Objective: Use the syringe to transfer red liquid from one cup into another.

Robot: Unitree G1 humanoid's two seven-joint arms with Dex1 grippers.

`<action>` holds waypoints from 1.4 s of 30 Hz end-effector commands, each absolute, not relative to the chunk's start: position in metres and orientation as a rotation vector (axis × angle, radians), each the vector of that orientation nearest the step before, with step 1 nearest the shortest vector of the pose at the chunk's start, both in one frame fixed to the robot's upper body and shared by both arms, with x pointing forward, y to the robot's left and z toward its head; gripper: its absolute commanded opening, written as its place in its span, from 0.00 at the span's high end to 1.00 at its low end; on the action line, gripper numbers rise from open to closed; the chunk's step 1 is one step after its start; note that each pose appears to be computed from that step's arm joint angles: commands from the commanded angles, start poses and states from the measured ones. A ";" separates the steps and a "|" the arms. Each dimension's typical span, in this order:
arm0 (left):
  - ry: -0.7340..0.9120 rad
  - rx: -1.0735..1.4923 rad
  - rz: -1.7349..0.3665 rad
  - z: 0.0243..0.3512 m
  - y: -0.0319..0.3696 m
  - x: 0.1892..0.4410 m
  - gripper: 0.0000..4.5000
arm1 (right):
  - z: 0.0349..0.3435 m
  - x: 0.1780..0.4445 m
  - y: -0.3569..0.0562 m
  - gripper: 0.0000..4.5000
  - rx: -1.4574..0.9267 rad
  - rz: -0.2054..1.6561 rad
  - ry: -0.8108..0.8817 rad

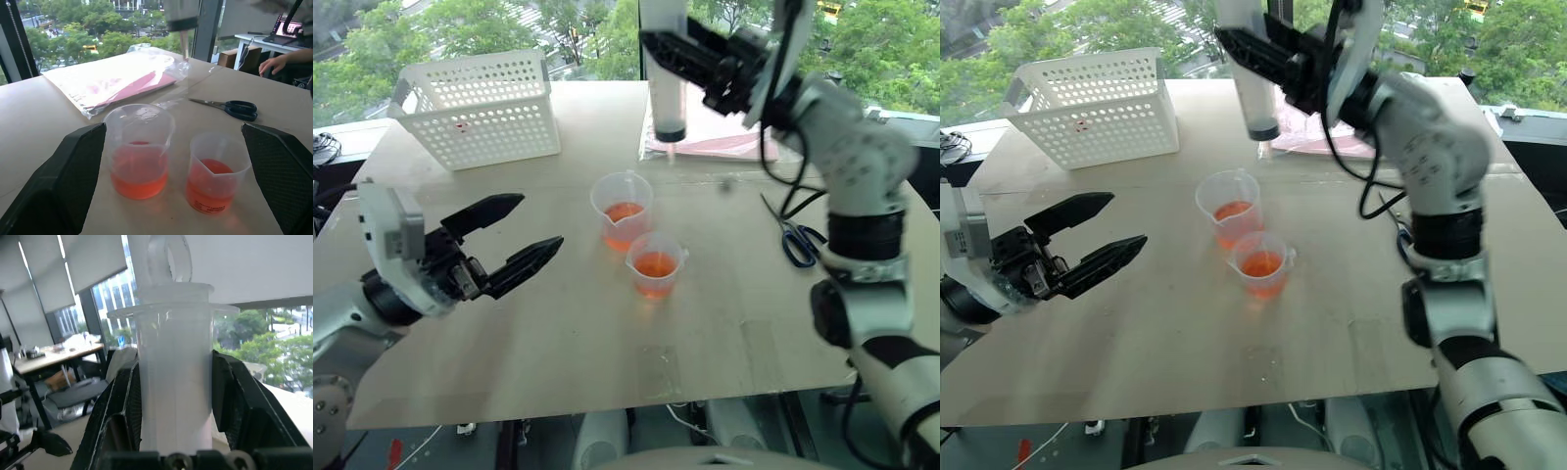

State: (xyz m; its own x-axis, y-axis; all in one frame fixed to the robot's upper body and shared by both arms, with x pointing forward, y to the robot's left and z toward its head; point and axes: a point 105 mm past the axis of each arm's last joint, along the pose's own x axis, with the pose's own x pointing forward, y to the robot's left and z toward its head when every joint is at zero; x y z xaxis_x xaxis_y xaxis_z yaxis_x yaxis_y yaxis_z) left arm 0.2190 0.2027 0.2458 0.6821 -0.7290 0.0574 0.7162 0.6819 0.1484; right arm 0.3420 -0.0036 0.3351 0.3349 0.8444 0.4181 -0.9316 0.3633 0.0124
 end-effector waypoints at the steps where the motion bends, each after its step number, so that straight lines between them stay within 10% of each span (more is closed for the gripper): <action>1: -0.151 0.143 -0.847 0.266 0.201 0.211 0.00 | 0.339 0.340 0.000 0.66 0.274 1.148 -0.502; 20: -0.188 0.130 -0.717 0.299 0.221 0.224 0.00 | 0.238 0.350 0.050 0.66 0.144 1.158 -0.488; 42: -0.124 0.542 -0.780 0.329 0.205 0.330 0.00 | 0.231 0.348 0.066 0.66 0.145 1.168 -0.505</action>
State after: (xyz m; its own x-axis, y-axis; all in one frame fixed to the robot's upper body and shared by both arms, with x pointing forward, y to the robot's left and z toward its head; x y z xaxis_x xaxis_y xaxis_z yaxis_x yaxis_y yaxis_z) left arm 0.3283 0.2025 0.3210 0.7018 -0.7058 -0.0959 0.6607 0.5948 0.4579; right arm 0.3579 0.0573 0.2090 0.3538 0.8479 0.3950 -0.8975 0.4266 -0.1120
